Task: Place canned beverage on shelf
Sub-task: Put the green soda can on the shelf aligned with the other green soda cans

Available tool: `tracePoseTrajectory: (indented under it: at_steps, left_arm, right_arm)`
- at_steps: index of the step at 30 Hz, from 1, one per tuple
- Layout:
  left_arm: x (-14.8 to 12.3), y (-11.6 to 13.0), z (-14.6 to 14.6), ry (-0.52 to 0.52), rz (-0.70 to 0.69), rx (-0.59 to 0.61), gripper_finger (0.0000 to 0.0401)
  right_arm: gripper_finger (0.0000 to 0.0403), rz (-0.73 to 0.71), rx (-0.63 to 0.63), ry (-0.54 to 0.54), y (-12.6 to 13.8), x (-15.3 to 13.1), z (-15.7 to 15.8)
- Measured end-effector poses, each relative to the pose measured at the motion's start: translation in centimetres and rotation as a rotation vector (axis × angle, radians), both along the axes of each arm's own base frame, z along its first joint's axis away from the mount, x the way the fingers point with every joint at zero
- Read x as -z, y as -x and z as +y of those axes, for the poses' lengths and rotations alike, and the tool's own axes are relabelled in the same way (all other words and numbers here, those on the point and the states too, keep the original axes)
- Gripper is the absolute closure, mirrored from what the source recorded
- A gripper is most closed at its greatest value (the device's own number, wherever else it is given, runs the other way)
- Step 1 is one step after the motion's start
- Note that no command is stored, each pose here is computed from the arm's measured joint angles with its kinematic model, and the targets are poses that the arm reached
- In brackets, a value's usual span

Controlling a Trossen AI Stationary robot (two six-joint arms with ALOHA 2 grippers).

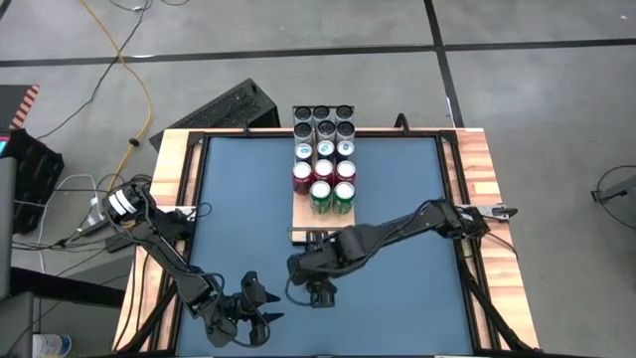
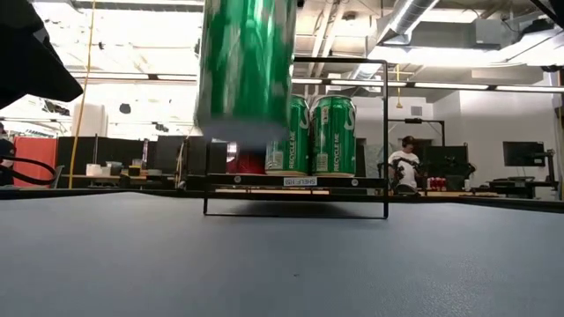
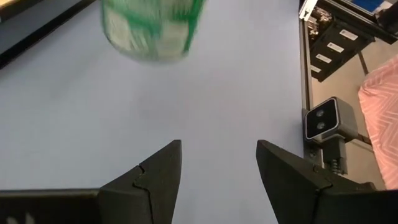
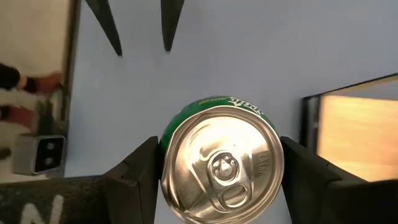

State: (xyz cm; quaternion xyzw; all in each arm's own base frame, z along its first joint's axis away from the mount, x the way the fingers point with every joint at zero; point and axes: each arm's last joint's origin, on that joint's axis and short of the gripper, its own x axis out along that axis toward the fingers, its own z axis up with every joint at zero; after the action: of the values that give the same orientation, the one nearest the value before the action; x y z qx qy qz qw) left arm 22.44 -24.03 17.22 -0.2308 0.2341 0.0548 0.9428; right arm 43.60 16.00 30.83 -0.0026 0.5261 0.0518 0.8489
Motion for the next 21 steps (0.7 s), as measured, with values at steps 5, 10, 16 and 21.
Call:
tracePoseTrajectory:
  at_steps: [5,10,16,21]
  left_arm:
    - [0.1,0.0,0.0,0.000,0.005,-0.007,0.0207]
    - [0.1,0.1,0.1,-0.010,0.001,-0.025,0.0207]
    - [0.1,0.1,0.2,-0.009,0.000,-0.033,0.0207]
    - [0.1,0.1,0.2,0.002,-0.001,-0.044,0.0207]
  right_arm:
    - [0.0163,-0.109,0.028,-0.019,1.9,-4.6,-1.4]
    - [0.0163,-0.277,0.098,0.026,3.0,-8.4,-3.3]
    - [0.0163,-0.454,0.241,0.143,4.5,-12.3,-7.0]
    - [0.0163,-0.419,0.318,0.210,3.3,-11.6,-10.9]
